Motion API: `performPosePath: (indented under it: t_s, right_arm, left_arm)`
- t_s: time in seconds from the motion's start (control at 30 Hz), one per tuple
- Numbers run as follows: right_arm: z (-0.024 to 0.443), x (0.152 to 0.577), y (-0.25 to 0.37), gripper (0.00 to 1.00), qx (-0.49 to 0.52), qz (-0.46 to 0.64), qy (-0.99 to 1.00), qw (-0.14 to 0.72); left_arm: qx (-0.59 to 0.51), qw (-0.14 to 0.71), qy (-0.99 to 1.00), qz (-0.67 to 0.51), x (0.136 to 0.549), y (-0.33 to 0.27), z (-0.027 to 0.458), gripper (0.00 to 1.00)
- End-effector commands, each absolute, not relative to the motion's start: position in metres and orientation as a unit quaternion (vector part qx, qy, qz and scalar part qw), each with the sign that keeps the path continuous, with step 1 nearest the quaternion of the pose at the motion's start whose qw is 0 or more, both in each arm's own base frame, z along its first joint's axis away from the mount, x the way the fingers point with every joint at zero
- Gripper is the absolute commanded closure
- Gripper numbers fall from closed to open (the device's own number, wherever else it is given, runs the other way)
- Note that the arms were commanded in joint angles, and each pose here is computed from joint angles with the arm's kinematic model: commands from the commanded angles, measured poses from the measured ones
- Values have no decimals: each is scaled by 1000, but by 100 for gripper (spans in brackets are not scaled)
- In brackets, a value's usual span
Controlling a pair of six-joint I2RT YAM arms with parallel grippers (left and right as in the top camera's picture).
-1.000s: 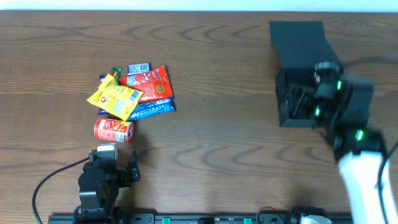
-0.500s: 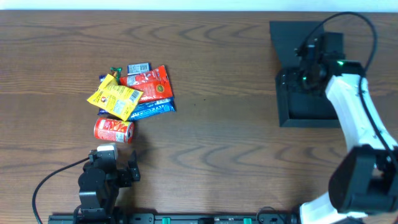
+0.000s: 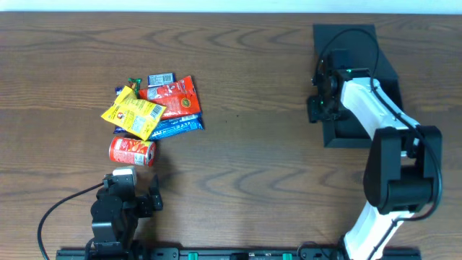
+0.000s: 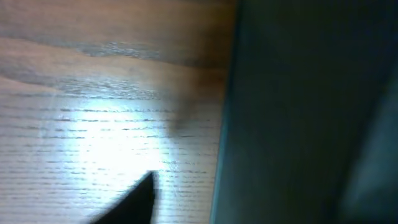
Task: Pack container
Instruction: 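Move the right gripper to the black box and push it leftward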
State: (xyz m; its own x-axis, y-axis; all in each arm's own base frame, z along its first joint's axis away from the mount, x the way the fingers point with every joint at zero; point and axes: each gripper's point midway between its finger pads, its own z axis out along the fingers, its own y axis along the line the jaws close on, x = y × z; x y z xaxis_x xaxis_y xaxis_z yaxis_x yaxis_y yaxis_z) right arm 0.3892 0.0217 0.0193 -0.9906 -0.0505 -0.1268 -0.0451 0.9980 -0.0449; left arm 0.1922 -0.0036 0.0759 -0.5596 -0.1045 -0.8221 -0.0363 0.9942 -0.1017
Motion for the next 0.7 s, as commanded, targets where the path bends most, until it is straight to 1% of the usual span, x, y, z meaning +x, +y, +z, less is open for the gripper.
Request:
performPosePath:
  t_s: [0.0,0.03,0.23,0.53,0.67]
  right_arm:
    - [22,392,44,88,-21,24,997,68]
    - [22,391,54,99,-29,36,997,66]
    - [31,390,113,98,-37,59,995,78]
    - [84,400,244,98,-20,131,979,153]
    - [97,398,285,98,5,169,970,176]
  left_arm:
    - [-44,468,882,-37,192,-3,74,5]
    - [-44,468,882,-37,192,-3,74,5]
    - [-44,468,882,-37,192,-3,74,5]
    - [-44,468,882,-37,192,-3,74,5]
    - [-44,468,882,-37,192,-3,74,5]
